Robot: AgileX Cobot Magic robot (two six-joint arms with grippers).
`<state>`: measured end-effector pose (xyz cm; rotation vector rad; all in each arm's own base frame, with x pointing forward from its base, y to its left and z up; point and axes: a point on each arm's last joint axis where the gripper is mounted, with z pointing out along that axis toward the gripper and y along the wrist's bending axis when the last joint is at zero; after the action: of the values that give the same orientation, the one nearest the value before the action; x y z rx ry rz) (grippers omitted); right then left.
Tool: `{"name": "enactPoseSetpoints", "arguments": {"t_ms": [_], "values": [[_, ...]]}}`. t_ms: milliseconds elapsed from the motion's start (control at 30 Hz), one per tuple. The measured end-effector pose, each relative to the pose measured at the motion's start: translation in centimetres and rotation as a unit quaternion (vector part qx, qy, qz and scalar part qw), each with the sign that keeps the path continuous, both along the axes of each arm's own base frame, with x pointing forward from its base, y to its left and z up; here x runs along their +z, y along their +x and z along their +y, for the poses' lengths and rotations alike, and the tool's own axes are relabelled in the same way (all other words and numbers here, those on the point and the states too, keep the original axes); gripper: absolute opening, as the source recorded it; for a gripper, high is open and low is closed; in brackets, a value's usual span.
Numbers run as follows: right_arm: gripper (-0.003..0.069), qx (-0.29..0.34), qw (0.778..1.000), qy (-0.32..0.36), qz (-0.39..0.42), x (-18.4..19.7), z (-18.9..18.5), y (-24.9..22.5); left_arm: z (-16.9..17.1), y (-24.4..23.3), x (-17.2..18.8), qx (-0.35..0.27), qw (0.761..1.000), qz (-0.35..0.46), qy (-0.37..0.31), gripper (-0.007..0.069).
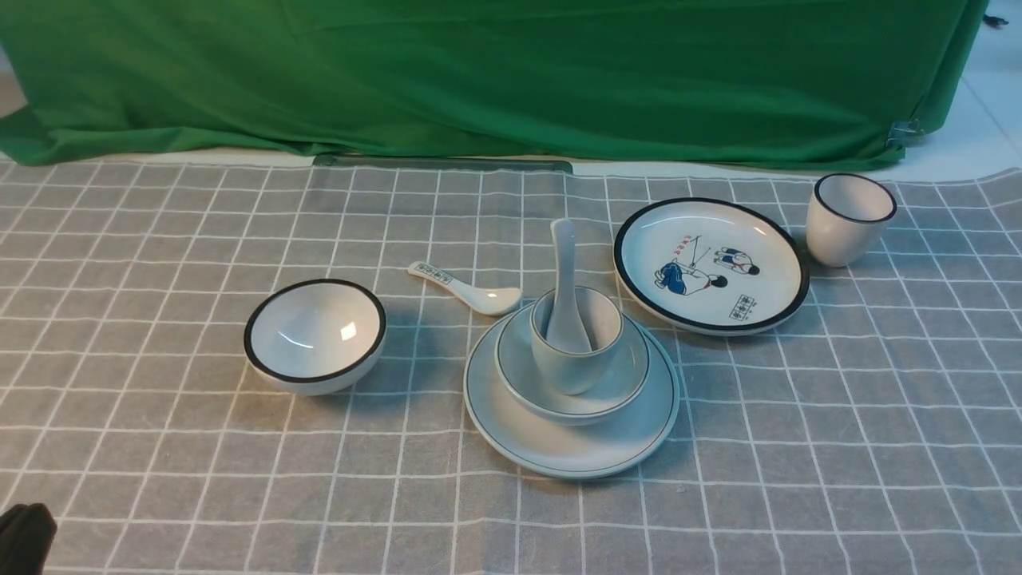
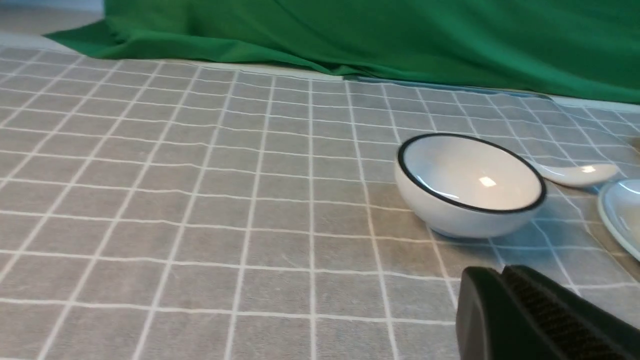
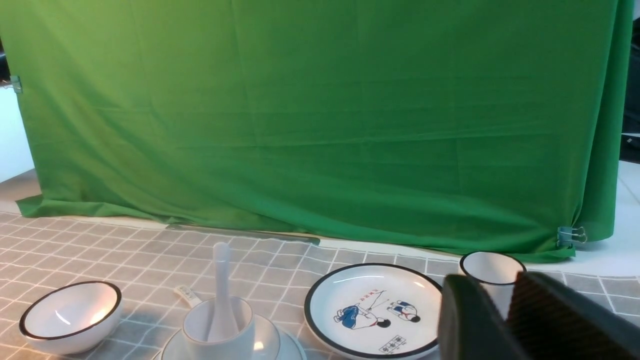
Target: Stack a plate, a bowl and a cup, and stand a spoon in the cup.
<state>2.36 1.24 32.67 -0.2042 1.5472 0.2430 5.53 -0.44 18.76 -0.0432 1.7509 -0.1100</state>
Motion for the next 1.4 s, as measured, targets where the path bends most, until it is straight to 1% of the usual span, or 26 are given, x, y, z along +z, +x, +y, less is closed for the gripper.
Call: {"name": "enactPoseSetpoints", "arguments": {"t_ms": [667,967,1267,1400], "values": [[0.023,0.0,1.0,0.0,0.0,0.0,0.0,0.0,0.0,0.0,0.0,-0.006,1.0,0.0,0.012,0.0011],[0.0235,0.0,1.0,0.0,0.0,0.0,0.0,0.0,0.0,0.0,0.0,-0.006,1.0,0.0,0.013,0.0011],[0.0237,-0.01,0.999,-0.043,-0.011,-0.1,-0.1,0.1,0.0,0.0,0.0,-0.006,1.0,0.0,0.013,0.0011],[0.0238,-0.028,0.996,-0.08,-0.01,-1.2,-0.3,1.0,0.0,0.0,0.0,-0.006,1.0,0.0,0.013,0.0011]]}}
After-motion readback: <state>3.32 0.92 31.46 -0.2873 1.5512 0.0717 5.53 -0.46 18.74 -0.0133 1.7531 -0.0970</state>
